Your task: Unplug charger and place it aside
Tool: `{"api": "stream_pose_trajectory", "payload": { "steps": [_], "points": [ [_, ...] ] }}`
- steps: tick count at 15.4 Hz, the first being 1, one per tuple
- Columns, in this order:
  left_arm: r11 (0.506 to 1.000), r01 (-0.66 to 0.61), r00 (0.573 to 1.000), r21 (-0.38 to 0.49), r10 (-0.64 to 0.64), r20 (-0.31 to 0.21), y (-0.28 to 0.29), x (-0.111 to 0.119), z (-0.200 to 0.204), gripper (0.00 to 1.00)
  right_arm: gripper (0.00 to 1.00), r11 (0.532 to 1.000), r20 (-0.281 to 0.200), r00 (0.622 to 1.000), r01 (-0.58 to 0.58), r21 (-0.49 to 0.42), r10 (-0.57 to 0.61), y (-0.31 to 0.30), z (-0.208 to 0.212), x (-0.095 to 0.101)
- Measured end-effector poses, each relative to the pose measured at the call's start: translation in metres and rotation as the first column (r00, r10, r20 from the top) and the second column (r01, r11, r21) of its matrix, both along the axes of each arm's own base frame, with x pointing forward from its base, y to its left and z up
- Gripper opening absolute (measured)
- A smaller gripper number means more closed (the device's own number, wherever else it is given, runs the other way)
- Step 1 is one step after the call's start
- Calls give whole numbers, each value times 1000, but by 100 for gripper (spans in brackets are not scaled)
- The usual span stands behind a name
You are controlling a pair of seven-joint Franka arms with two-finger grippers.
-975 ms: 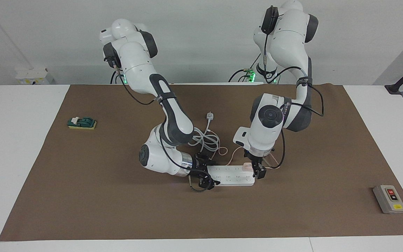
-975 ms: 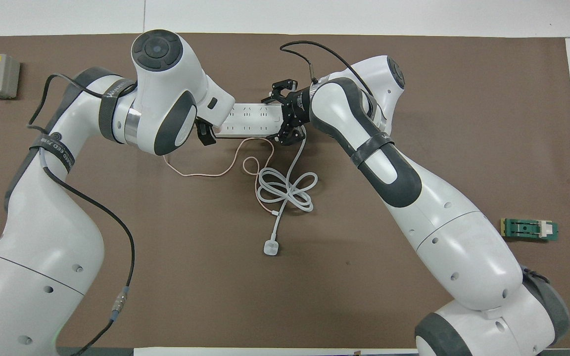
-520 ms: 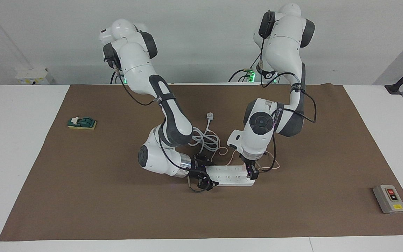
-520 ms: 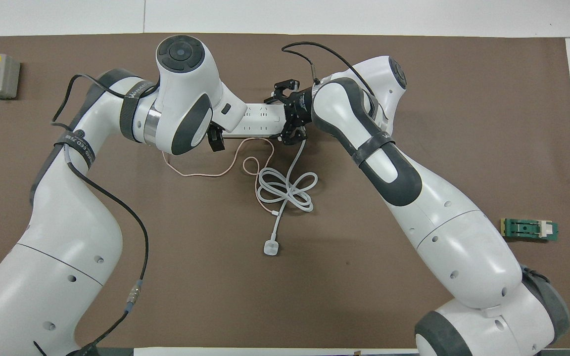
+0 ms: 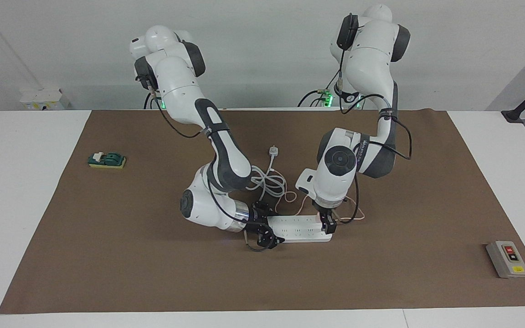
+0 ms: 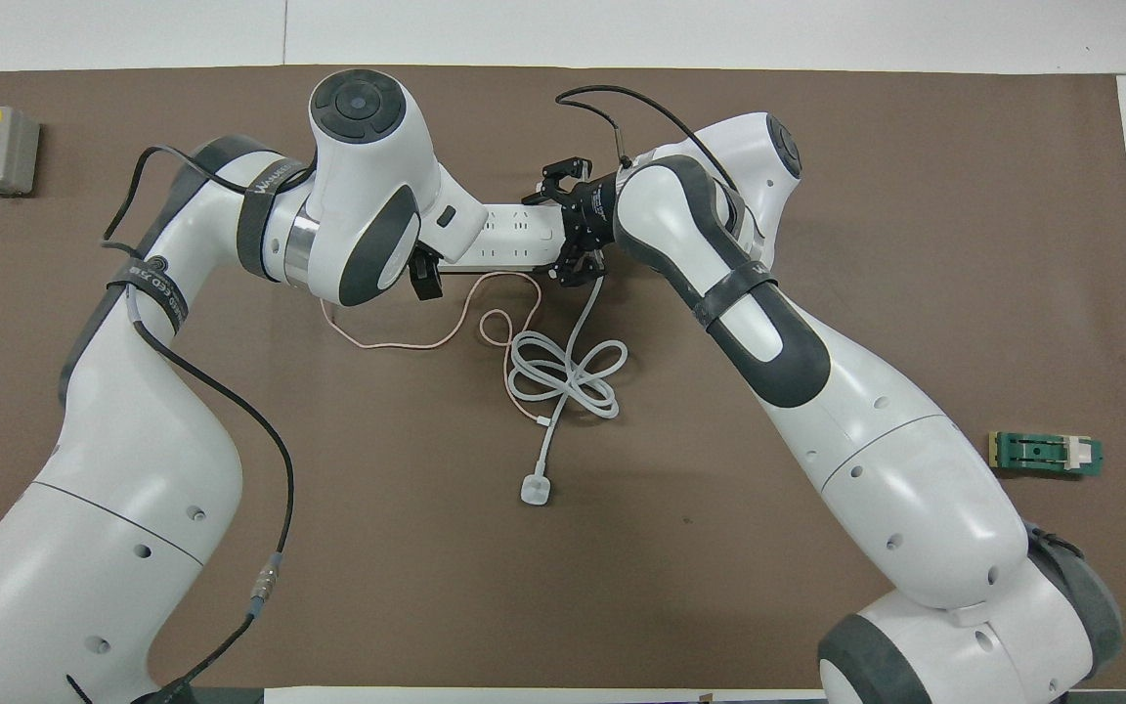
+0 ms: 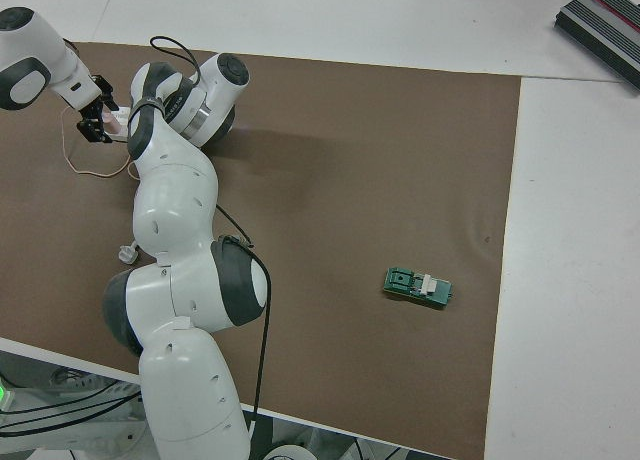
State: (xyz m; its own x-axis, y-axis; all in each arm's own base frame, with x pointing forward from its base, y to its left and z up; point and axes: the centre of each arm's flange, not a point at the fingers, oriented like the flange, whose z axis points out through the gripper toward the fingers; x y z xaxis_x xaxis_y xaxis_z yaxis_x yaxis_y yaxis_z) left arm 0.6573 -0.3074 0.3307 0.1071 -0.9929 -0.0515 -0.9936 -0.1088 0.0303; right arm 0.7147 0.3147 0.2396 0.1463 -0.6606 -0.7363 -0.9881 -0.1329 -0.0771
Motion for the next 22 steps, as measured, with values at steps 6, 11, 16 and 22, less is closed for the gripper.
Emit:
{"api": "stream_pose_trajectory", "payload": {
  "steps": [6,11,16,22],
  "points": [
    [1000,20,1000,6,-20,-8,3,0,-1,95,95,1000,1,1000,0,0,0,0,0,0],
    [999,35,999,6,-35,-9,3,0,-1,59,95,1000,2,1000,-1,0,1,0,0,0],
    [999,40,999,6,-40,-9,3,0,-1,48,95,1000,2,1000,-1,0,1,0,0,0],
    [998,66,998,5,-66,-2,4,2,1,30,95,1000,3,1000,-2,1,2,0,0,0]
  ]
}}
